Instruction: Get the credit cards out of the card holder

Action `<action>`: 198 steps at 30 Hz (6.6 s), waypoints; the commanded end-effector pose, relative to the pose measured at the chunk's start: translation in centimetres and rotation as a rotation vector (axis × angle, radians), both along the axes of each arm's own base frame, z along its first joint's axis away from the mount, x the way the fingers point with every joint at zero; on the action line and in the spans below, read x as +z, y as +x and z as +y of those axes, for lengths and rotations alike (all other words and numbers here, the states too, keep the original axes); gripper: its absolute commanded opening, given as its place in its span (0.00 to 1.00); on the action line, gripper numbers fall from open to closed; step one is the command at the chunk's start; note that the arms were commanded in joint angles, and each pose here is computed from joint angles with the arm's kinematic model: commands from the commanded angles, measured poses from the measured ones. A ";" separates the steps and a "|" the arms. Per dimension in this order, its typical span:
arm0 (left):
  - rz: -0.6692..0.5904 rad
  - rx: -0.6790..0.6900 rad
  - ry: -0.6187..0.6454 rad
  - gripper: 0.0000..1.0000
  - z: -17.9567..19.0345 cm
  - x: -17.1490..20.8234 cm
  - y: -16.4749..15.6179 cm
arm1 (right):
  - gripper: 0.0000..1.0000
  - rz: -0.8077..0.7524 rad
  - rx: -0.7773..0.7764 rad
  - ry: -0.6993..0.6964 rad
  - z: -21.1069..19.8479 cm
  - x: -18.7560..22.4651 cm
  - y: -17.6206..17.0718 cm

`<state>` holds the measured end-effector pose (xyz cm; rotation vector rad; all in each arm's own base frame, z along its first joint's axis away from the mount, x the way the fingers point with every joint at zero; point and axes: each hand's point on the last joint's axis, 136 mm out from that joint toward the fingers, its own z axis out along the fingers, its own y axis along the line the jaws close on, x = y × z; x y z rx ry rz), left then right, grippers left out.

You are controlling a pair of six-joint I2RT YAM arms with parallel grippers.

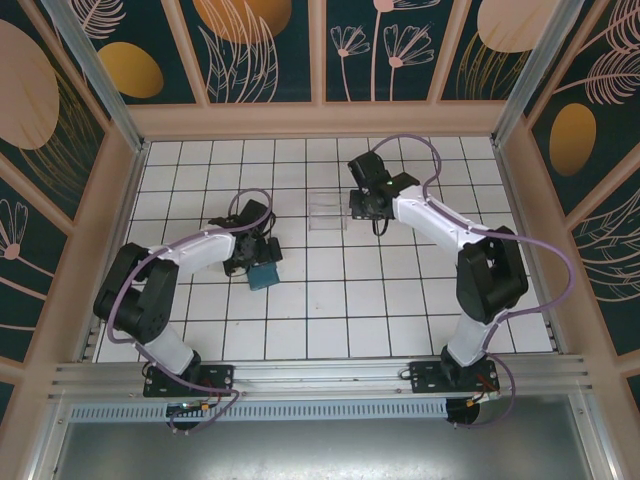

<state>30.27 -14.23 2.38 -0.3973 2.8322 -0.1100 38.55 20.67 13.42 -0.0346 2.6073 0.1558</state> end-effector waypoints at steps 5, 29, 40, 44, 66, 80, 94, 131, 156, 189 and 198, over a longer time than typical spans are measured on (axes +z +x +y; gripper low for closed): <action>0.040 0.009 -0.012 0.93 -1.8 -0.8 -0.8 | 0.19 -0.057 0.004 0.017 -0.7 1.6 -0.4; 0.141 -0.452 0.055 0.76 -12.7 -1.3 -6.0 | 0.17 -0.050 -0.046 0.008 -2.9 1.5 -1.3; 0.035 -0.443 0.027 0.90 -13.4 1.5 -4.7 | 0.24 -0.064 0.041 0.015 -2.1 2.1 -2.5; -0.018 -0.430 -0.033 0.89 -13.5 3.4 -4.1 | 0.32 -0.074 0.166 0.028 -1.2 2.2 -3.5; -0.197 -0.252 -0.331 0.87 -4.3 4.8 -1.5 | 0.38 0.007 0.896 -0.063 9.5 -2.8 -11.7; -0.160 -0.183 -0.379 0.85 -1.2 3.6 -0.3 | 0.40 0.134 1.105 -0.190 12.9 -7.0 -15.4; -0.124 -0.229 -0.413 0.83 -2.0 3.0 -0.9 | 0.45 0.196 1.191 -0.290 13.5 -9.6 -15.5; -0.066 -0.338 -0.507 0.60 -5.2 3.5 -2.2 | 0.10 -0.261 1.192 0.007 16.6 -4.8 -15.4; 0.065 -0.352 -0.403 0.38 -6.2 -1.0 -5.0 | 0.06 -0.372 1.172 0.130 16.8 -3.6 -15.9; -0.142 -0.229 -0.129 0.45 0.7 4.9 0.5 | 0.48 0.056 0.130 0.147 14.1 -3.3 -14.8; -0.143 -0.162 -0.041 0.44 2.5 4.2 1.1 | 0.55 0.158 0.025 0.054 13.8 -5.9 -15.0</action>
